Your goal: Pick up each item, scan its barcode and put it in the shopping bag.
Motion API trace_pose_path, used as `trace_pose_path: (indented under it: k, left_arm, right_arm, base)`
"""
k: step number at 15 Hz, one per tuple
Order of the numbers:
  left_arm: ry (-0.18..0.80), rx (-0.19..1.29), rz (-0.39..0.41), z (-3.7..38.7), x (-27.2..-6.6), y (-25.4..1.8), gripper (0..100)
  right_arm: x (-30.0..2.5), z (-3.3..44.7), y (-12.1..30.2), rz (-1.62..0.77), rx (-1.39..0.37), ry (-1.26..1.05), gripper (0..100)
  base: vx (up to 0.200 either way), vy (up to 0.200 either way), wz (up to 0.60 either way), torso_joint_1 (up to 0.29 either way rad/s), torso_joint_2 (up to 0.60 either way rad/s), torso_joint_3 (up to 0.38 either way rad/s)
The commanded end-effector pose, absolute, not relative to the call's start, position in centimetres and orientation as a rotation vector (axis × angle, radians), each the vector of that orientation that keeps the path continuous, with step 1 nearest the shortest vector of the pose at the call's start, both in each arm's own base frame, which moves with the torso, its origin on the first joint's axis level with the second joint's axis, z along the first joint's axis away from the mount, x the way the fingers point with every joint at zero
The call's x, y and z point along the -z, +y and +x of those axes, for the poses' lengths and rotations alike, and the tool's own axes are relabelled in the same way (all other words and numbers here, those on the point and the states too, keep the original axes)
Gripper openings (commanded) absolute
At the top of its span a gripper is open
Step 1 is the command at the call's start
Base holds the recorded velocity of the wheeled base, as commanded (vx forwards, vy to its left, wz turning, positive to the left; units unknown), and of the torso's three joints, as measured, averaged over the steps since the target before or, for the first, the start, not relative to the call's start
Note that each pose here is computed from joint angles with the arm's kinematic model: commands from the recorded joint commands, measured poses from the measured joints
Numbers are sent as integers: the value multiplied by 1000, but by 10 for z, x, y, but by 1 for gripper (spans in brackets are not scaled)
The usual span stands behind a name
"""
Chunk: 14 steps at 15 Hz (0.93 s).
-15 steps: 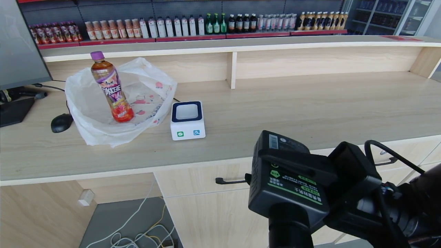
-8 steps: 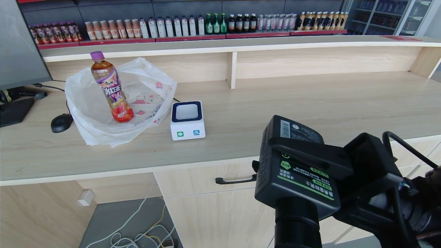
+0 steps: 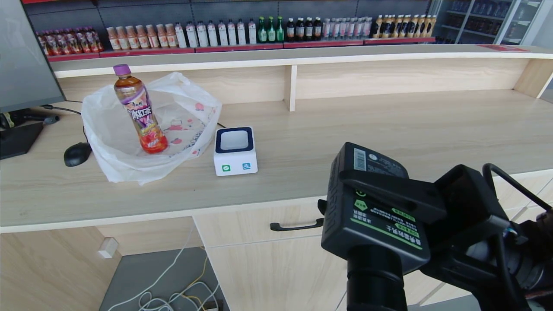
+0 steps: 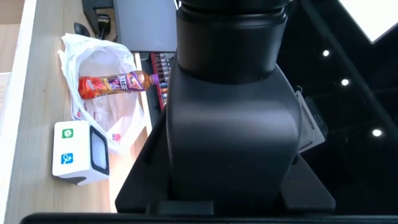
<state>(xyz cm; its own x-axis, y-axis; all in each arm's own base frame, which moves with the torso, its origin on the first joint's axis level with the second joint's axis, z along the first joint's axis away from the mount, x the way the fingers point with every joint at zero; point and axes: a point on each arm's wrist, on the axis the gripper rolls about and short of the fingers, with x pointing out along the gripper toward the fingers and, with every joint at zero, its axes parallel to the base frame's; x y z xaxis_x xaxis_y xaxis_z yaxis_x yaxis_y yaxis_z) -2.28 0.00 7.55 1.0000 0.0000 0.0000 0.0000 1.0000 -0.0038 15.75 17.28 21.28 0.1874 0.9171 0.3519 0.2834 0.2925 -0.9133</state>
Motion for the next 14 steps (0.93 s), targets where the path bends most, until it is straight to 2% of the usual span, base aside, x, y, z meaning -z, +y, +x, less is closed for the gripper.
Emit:
trace_pose_path:
  k: [1, 11, 14]
  left_arm:
    - [0, 0, -5, -23, -75, 0, 100]
    - [0, 0, -5, -23, -75, 0, 100]
    - [0, 0, -5, -23, -75, 0, 100]
  right_arm:
    - [-212, 157, 173, -1233, -662, -1347, 0]
    - [-212, 158, 174, -1232, -663, -1337, 0]
    - [-206, 160, 176, -1196, -717, -1295, 0]
  base:
    - [0, 0, 0, 0, 0, 0]
    - [0, 0, 0, 0, 0, 0]
    - [0, 0, 0, 0, 0, 0]
